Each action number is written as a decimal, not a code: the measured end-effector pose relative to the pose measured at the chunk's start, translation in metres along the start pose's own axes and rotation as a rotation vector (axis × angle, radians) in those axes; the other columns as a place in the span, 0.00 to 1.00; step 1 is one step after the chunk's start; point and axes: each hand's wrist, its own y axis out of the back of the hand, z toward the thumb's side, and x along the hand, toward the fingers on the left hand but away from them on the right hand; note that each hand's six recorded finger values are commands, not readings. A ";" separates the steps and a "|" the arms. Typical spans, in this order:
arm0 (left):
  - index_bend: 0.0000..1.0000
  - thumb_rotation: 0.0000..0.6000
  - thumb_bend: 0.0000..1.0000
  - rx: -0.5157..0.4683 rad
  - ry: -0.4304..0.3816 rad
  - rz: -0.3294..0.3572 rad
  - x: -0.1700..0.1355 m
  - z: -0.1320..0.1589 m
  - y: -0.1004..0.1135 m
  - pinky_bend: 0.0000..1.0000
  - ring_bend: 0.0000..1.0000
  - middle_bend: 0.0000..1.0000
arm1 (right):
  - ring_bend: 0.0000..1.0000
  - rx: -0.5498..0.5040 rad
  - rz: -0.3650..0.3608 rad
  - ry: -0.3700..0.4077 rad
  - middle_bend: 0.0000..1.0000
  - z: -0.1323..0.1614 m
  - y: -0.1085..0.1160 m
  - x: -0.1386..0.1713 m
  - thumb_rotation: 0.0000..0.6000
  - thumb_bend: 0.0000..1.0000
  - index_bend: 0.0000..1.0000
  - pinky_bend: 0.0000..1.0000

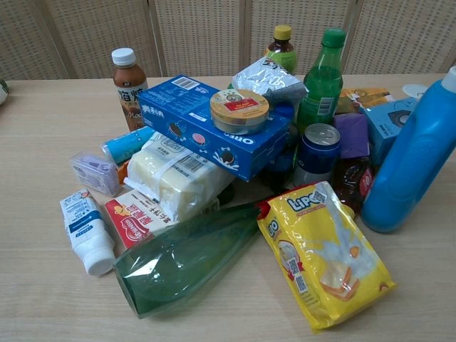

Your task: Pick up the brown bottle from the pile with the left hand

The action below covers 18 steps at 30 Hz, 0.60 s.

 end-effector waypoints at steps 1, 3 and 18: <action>0.28 1.00 0.00 0.000 -0.001 -0.001 0.000 0.000 0.000 0.00 0.00 0.00 | 0.00 0.000 0.001 -0.001 0.00 0.000 0.000 0.000 1.00 0.00 0.00 0.00; 0.28 1.00 0.00 0.001 0.000 -0.004 0.000 0.000 -0.001 0.00 0.00 0.00 | 0.00 -0.002 0.003 -0.002 0.00 -0.001 0.000 0.000 1.00 0.00 0.00 0.00; 0.27 1.00 0.00 0.050 -0.055 -0.079 0.064 0.015 -0.024 0.00 0.00 0.00 | 0.00 -0.032 -0.031 -0.032 0.00 -0.011 0.013 0.001 1.00 0.00 0.00 0.00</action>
